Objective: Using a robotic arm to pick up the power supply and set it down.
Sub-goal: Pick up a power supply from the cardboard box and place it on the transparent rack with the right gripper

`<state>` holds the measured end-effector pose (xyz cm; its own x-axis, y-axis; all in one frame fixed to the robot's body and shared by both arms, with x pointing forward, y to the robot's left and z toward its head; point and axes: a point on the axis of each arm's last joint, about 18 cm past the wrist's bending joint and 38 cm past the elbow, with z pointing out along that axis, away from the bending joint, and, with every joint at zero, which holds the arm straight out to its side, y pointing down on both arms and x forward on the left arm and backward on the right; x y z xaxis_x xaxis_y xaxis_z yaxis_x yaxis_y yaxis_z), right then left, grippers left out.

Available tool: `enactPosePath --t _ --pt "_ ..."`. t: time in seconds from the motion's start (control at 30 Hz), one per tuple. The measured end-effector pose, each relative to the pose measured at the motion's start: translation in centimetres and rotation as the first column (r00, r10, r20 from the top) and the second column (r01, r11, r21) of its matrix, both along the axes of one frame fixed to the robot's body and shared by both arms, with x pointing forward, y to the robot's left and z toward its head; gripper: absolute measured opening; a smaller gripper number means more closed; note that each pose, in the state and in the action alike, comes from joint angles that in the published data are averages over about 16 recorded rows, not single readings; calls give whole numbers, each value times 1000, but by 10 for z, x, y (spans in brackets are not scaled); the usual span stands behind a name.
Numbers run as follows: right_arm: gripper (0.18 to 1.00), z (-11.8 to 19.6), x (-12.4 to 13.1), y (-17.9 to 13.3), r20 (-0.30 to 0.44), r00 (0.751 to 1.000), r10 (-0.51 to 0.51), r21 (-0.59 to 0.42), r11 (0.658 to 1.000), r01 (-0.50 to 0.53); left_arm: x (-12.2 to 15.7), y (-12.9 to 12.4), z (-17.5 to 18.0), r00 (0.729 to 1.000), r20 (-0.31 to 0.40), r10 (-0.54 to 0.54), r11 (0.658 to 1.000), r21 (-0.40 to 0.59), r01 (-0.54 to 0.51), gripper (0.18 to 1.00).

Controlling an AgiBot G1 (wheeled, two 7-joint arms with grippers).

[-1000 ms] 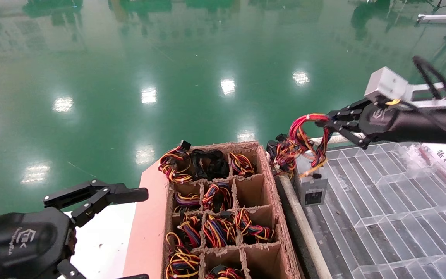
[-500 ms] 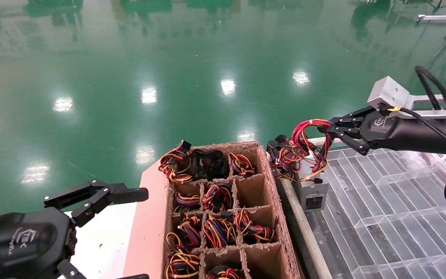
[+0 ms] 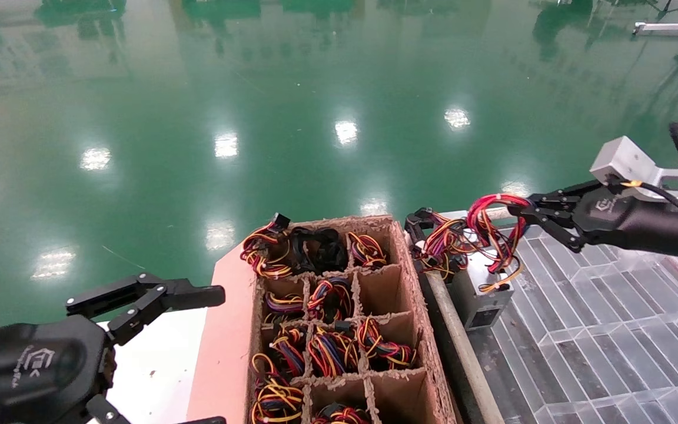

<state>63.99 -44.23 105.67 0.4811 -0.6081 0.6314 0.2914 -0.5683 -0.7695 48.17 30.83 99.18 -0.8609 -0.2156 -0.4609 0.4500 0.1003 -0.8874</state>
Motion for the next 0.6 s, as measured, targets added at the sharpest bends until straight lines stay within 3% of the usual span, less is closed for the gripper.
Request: enactPosePath --t 0.6 --pt "249 -9 0 -9 -16 1000 -21 29 999 22 0 0 0 1000 0 0 1000 0 0 1001"
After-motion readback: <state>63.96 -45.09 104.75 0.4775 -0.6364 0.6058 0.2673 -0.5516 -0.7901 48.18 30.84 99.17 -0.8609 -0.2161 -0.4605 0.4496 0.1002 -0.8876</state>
